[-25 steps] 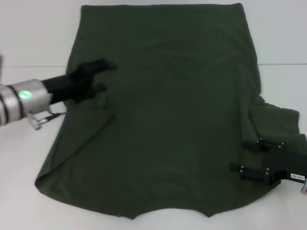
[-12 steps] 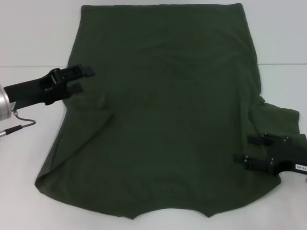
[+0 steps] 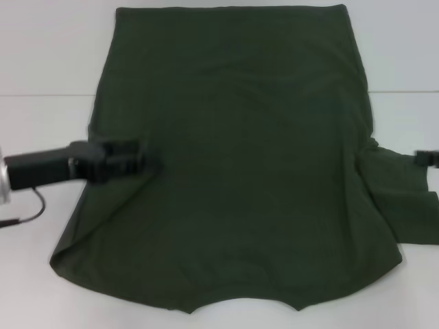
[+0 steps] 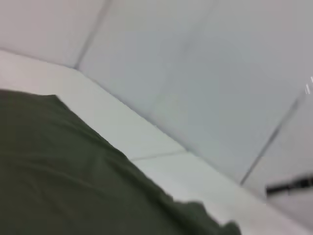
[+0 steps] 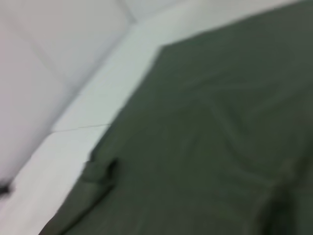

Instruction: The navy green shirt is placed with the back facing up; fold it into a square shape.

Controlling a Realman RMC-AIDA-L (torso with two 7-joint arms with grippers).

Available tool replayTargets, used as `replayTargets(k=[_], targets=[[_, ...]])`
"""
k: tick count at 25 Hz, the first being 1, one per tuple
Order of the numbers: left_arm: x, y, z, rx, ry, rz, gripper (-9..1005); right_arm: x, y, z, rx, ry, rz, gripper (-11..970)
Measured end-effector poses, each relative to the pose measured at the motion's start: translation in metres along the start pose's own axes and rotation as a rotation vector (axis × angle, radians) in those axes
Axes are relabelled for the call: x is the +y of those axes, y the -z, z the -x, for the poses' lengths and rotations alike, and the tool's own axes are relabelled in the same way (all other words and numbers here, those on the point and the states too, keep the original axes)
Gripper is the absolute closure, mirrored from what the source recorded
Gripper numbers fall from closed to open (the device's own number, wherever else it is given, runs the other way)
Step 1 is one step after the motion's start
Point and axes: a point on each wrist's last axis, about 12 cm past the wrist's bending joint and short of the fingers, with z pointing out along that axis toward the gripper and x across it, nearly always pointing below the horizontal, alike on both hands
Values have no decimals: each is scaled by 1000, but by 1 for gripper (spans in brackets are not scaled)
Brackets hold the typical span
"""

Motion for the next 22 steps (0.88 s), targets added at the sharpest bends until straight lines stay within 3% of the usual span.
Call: replayTargets(k=[3, 9, 14, 22], targets=[[-3, 12, -15, 47, -157, -1, 189, 1, 23, 13, 27, -126, -89, 135], [-8, 19, -28, 68, -282, -21, 189, 1, 55, 27, 149, -254, -336, 135], [-11, 17, -34, 119, -313, -49, 190, -2, 50, 27, 217, -267, -404, 135], [-16, 15, -39, 137, -361, -92, 189, -18, 18, 24, 258, -280, -398, 135]])
